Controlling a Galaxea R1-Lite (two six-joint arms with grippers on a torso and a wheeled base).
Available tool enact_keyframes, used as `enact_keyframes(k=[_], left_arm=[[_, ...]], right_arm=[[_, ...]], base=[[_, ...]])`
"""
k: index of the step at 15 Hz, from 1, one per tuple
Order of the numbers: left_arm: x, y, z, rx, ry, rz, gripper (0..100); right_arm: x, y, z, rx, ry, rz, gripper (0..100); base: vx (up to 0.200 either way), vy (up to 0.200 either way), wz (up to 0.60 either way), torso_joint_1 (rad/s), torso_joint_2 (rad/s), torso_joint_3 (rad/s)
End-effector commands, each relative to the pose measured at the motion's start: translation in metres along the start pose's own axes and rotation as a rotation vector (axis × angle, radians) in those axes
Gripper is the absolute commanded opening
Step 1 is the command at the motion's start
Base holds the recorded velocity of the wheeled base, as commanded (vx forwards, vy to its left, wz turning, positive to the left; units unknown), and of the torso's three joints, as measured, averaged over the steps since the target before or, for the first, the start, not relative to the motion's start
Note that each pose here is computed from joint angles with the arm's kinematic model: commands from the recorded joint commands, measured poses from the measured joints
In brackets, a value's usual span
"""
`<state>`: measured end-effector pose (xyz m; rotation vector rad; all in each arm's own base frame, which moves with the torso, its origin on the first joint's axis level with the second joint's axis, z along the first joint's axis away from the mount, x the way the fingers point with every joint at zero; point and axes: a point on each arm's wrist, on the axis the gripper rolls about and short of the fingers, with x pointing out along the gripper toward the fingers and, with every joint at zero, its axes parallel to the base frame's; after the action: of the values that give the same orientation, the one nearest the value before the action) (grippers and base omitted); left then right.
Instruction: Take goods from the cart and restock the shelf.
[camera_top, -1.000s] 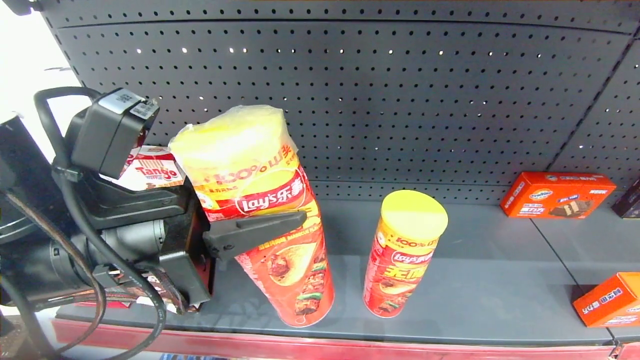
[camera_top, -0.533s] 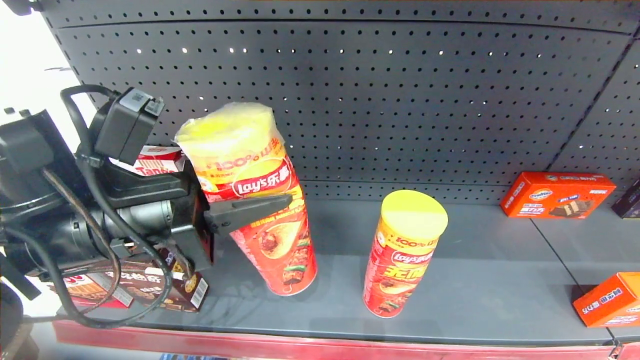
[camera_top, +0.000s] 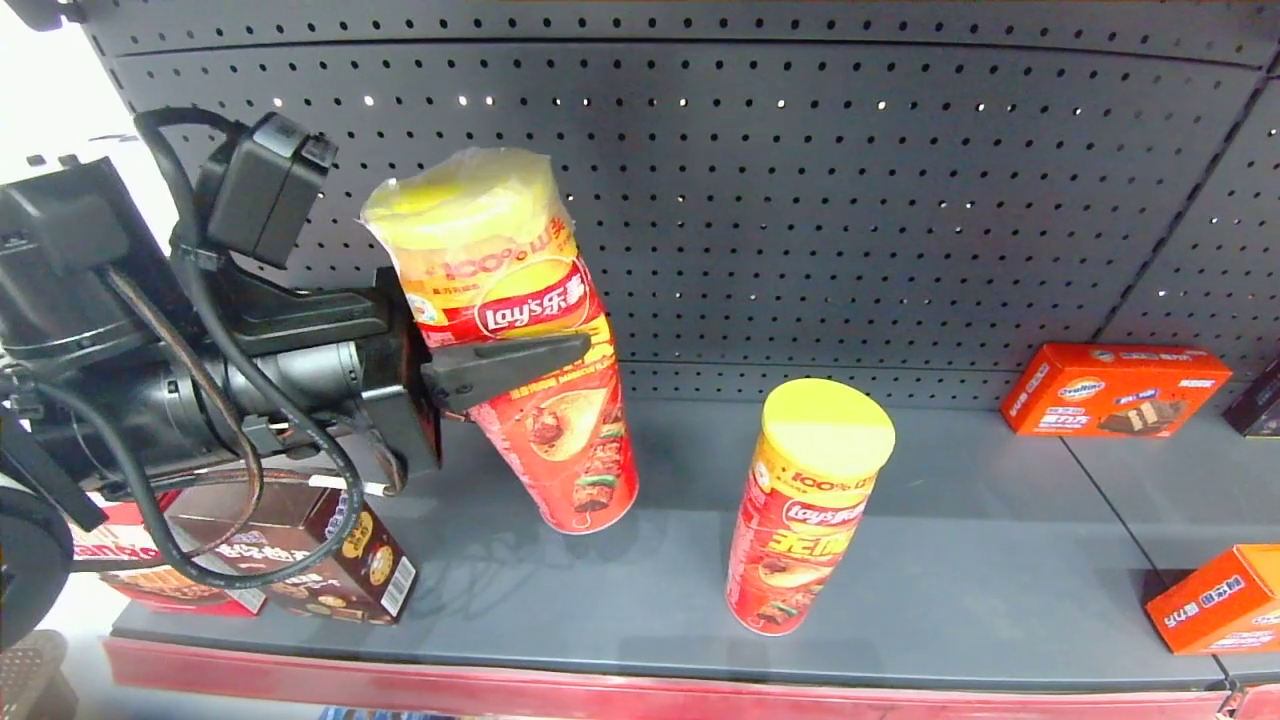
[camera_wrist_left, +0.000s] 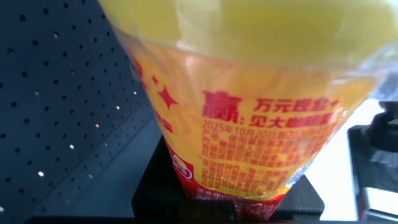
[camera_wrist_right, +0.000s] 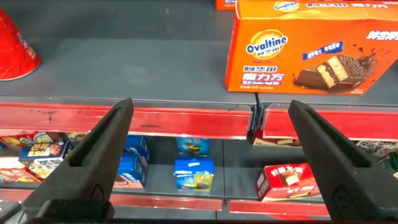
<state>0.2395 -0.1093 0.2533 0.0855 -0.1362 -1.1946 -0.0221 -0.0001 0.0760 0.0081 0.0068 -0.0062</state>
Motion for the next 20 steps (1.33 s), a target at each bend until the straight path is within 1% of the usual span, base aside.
enact_keyframes(k=[1,2,3,4,5,6,7,8,9,10,11,13,14,16,18,19,20], left_arm=[[0.004,0.007,-0.007,0.006,0.014,0.005,0],[0.006,0.018,-0.017,0.032,0.038,0.023,0],[0.011,0.023,-0.019,0.030,0.041,0.023,0],[0.019,0.029,-0.017,0.040,0.030,0.015,0],[0.028,0.032,-0.011,0.053,0.015,-0.001,0],[0.033,0.034,-0.010,0.046,0.019,-0.010,0],[0.035,0.034,-0.011,0.014,0.047,-0.015,0],[0.038,0.034,-0.012,-0.009,0.070,-0.022,0],[0.043,0.037,-0.013,-0.047,0.106,-0.029,0],[0.047,0.041,-0.014,-0.062,0.121,-0.032,0],[0.049,0.043,-0.013,-0.066,0.126,-0.034,0],[0.062,0.044,-0.021,-0.038,0.135,-0.063,0],[0.070,0.044,-0.028,-0.014,0.141,-0.087,0],[0.087,0.046,-0.034,-0.015,0.141,-0.113,0],[0.087,0.046,-0.034,-0.015,0.141,-0.113,0],[0.107,0.056,-0.033,0.003,0.117,-0.123,0],[0.114,0.062,-0.035,0.011,0.109,-0.124,0]], right_arm=[[0.000,0.000,0.000,0.000,0.004,0.000,100],[0.000,0.000,0.000,0.001,0.002,0.000,100],[0.000,0.000,0.000,0.000,0.004,0.000,100],[0.000,0.000,0.000,0.000,0.004,0.000,100],[0.000,0.000,0.000,0.000,0.004,0.000,100],[0.000,0.000,0.000,0.000,0.002,0.000,100],[0.000,0.000,0.000,0.000,0.002,0.000,100],[0.000,0.000,0.000,0.000,0.002,0.000,100],[0.000,0.000,0.000,0.001,0.004,0.000,100],[0.000,0.000,0.000,0.000,0.002,0.000,100],[0.000,0.000,0.000,0.001,0.004,0.000,100],[0.000,0.000,0.000,0.000,0.002,0.000,100],[0.000,0.000,0.000,0.000,0.004,0.000,100],[0.000,0.000,0.000,0.000,0.004,0.000,100],[0.000,0.000,0.000,0.000,0.004,0.000,100],[0.000,0.000,0.000,0.001,0.002,0.000,100],[0.000,0.000,0.000,0.000,0.002,0.000,100]], base=[[0.000,0.000,0.00,0.000,0.00,0.000],[0.000,0.000,0.00,0.000,0.00,0.000],[0.000,0.000,0.00,0.000,0.00,0.000],[0.000,0.000,0.00,0.000,0.00,0.000],[0.000,0.000,0.00,0.000,0.00,0.000],[0.000,0.000,0.00,0.000,0.00,0.000],[0.000,0.000,0.00,0.000,0.00,0.000],[0.000,0.000,0.00,0.000,0.00,0.000],[0.000,0.000,0.00,0.000,0.00,0.000],[0.000,0.000,0.00,0.000,0.00,0.000],[0.000,0.000,0.00,0.000,0.00,0.000],[0.000,0.000,0.00,0.000,0.00,0.000],[0.000,0.000,0.00,0.000,0.00,0.000],[0.000,0.000,0.00,0.000,0.00,0.000],[0.000,0.000,0.00,0.000,0.00,0.000],[0.000,0.000,0.00,0.000,0.00,0.000],[0.000,0.000,0.00,0.000,0.00,0.000]])
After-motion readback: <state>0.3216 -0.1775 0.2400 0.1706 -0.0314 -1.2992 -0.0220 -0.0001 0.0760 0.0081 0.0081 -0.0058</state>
